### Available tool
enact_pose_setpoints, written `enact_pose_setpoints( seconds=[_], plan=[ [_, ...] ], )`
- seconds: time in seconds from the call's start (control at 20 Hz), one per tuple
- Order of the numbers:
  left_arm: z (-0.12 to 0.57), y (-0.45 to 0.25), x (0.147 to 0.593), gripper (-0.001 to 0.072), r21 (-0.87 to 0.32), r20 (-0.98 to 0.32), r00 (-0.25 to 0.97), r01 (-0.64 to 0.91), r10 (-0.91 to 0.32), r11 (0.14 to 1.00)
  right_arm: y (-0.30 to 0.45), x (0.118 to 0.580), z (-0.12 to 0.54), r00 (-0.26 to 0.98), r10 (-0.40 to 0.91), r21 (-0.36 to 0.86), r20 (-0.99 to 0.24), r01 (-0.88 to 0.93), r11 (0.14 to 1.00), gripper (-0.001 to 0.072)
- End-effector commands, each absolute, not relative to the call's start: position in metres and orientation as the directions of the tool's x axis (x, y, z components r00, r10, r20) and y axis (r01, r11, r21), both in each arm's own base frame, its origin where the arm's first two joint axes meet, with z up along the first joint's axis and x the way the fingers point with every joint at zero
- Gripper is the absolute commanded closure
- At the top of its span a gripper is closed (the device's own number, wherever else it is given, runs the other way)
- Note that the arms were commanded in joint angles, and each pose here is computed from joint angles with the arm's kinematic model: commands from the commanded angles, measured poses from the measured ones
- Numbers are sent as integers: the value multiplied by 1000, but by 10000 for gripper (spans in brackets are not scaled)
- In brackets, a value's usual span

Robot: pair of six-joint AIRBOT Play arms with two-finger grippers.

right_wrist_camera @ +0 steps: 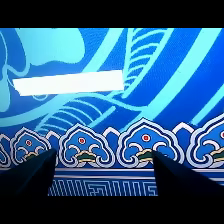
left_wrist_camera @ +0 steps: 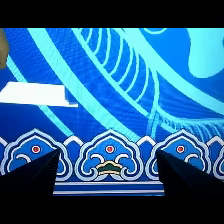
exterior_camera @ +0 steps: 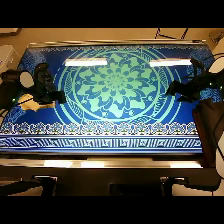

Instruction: Fold the clothes and pants, and hang the long-sleeved shirts on hangers.

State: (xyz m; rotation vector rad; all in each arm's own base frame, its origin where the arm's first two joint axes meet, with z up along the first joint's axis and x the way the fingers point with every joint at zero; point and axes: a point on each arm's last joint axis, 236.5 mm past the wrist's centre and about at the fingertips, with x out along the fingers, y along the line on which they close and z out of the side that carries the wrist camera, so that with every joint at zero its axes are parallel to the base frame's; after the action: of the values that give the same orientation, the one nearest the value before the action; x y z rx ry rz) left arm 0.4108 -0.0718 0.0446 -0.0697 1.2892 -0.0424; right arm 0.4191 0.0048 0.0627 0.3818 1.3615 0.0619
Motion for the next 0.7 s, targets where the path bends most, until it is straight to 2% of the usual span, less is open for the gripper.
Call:
enact_pose_setpoints(
  seconds=[0.0, 0.55, 0.65],
  plan=[
    [45, -72, 411, 3, -75, -958, 278, -6, -70, 997, 5, 419, 63, 216, 263, 302, -940, 175, 937, 36],
    [45, -72, 411, 3, -75, -958, 278, -6, -70, 997, 5, 419, 63, 217, 263, 302, -940, 175, 937, 36],
    [47, -74, 421, 3, -83, -945, 319, -5, -77, 997, 5, 423, 64, 233, 261, 305, -937, 175, 936, 37]
  ],
)
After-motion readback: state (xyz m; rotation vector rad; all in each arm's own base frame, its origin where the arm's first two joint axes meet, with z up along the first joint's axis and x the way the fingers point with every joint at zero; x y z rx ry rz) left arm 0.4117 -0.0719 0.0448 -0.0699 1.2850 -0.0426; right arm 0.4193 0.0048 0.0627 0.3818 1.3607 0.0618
